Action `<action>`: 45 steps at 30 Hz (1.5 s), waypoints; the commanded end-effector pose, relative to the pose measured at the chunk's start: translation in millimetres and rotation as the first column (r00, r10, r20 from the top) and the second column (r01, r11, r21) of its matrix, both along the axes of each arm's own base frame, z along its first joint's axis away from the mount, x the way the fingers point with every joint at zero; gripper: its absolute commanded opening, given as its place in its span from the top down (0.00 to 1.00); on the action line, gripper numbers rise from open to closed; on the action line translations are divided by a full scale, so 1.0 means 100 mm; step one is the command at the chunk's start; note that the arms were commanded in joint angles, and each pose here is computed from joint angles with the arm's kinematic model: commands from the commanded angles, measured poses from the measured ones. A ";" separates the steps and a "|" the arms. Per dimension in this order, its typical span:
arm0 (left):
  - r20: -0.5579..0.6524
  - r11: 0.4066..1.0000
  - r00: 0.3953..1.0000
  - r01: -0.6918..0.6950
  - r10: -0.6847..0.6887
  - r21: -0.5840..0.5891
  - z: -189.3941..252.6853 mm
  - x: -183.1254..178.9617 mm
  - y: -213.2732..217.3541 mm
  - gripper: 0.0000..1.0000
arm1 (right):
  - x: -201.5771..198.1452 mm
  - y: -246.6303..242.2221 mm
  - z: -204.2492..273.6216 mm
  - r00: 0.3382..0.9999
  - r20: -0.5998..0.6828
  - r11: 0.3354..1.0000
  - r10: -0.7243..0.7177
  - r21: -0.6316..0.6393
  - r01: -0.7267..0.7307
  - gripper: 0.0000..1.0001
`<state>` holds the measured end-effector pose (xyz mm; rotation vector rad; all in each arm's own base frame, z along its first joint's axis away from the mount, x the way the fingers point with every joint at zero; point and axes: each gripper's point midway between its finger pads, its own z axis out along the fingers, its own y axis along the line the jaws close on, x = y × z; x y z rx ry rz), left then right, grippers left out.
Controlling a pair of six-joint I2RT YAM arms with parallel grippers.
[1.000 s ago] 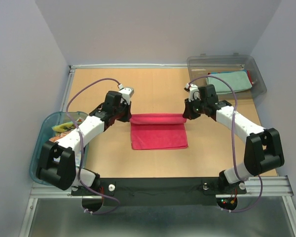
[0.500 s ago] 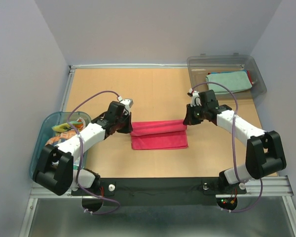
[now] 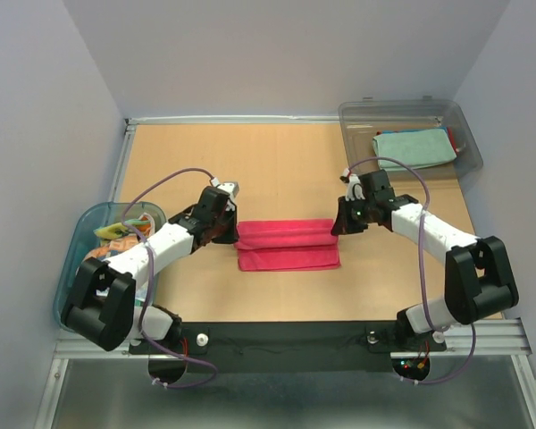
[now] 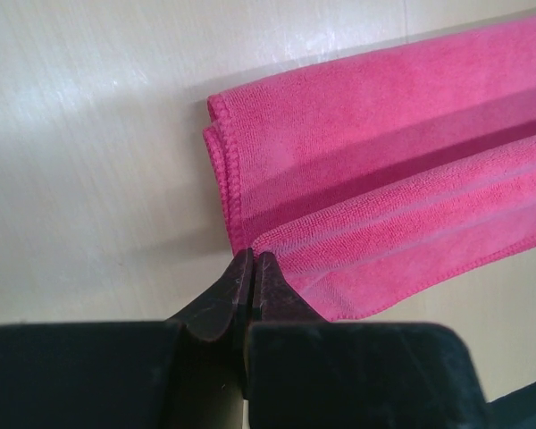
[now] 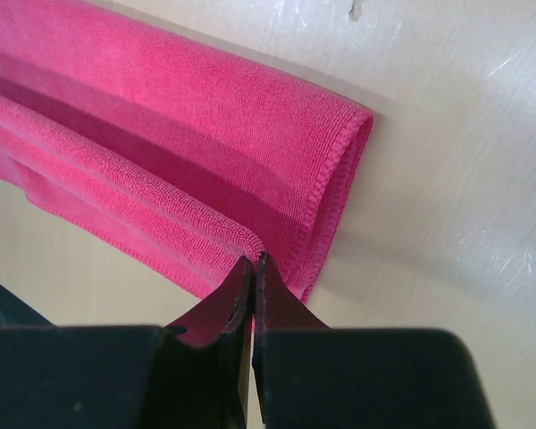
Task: Fold and stack the towels
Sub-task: Fold the towel
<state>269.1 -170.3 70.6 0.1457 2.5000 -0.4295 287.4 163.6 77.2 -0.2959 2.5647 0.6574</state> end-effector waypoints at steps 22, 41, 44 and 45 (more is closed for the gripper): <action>-0.024 0.999 0.999 -0.034 0.034 0.033 -0.06 -0.14 0.02 0.92 | -0.06 -0.10 -0.10 0.996 -0.036 0.996 -0.080 -0.031 0.079 0.99; -0.057 1.000 0.998 -0.030 0.030 -0.006 -0.09 -0.32 -0.05 0.87 | -0.16 -0.20 -0.11 0.985 -0.049 0.985 -0.166 -0.050 0.164 0.94; -0.064 0.999 0.997 -0.035 0.034 -0.019 -0.12 -0.37 -0.05 0.71 | -0.25 -0.18 -0.18 0.981 -0.091 0.985 -0.170 -0.036 0.167 0.80; -0.075 0.999 0.997 -0.036 0.035 -0.016 -0.16 -0.41 -0.03 0.66 | -0.29 -0.17 -0.20 0.981 -0.103 0.986 -0.166 -0.030 0.164 0.76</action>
